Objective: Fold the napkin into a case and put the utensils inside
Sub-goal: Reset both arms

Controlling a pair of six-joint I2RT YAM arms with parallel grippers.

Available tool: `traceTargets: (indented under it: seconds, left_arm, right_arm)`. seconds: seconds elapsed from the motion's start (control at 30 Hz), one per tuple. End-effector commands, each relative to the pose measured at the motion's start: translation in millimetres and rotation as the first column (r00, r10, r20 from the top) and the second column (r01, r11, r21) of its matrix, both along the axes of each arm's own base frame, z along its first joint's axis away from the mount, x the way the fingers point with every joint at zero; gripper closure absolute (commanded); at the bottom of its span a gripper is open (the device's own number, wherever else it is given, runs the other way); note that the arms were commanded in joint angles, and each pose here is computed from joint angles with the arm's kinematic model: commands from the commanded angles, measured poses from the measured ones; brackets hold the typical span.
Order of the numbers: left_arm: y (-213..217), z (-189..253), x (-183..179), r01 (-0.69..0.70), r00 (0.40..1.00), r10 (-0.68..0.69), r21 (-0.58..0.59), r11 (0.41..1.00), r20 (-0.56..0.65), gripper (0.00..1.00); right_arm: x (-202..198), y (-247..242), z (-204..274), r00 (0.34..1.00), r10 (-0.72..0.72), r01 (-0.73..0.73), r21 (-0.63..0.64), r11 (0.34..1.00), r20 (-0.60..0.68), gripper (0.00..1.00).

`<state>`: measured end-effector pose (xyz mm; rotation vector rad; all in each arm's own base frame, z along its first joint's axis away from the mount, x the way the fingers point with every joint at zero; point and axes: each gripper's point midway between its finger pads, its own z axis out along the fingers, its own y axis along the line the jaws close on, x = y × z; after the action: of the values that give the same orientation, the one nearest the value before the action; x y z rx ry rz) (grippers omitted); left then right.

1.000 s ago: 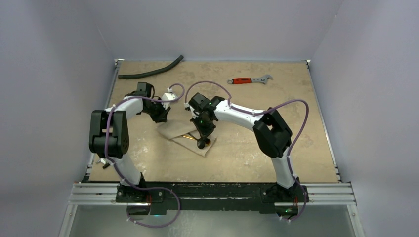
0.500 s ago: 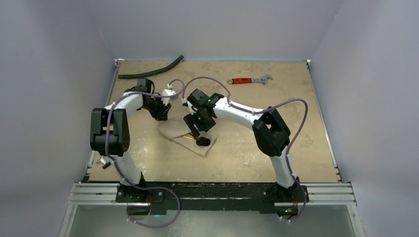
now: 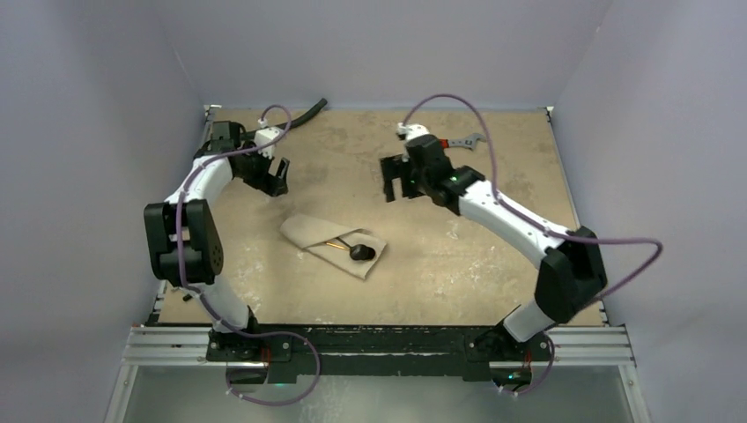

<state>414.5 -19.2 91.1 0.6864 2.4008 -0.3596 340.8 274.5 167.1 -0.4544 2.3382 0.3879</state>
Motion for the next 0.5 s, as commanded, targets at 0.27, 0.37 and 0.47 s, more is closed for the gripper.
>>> traceTargets:
  seconds: [0.27, 0.37, 0.47]
  left_arm:
    - [-10, -27, -36, -0.203, 0.906, 0.253, -0.176, 0.963, 0.341, 0.01]
    - [0, -33, -38, -0.243, 0.874, 0.284, -0.152, 0.958, 0.394, 0.01]
    - [4, -29, -37, -0.278, 0.831, 0.332, -0.185, 0.943, 0.445, 0.01]
  right_arm:
    - [24, -240, -9, 0.451, -0.708, 0.747, 0.204, 0.633, 0.543, 0.01]
    - [18, -261, -2, 0.387, -0.717, 0.757, 0.245, 0.606, 0.58, 0.01]
    - [16, -277, -3, 0.338, -0.729, 0.768, 0.273, 0.579, 0.596, 0.01]
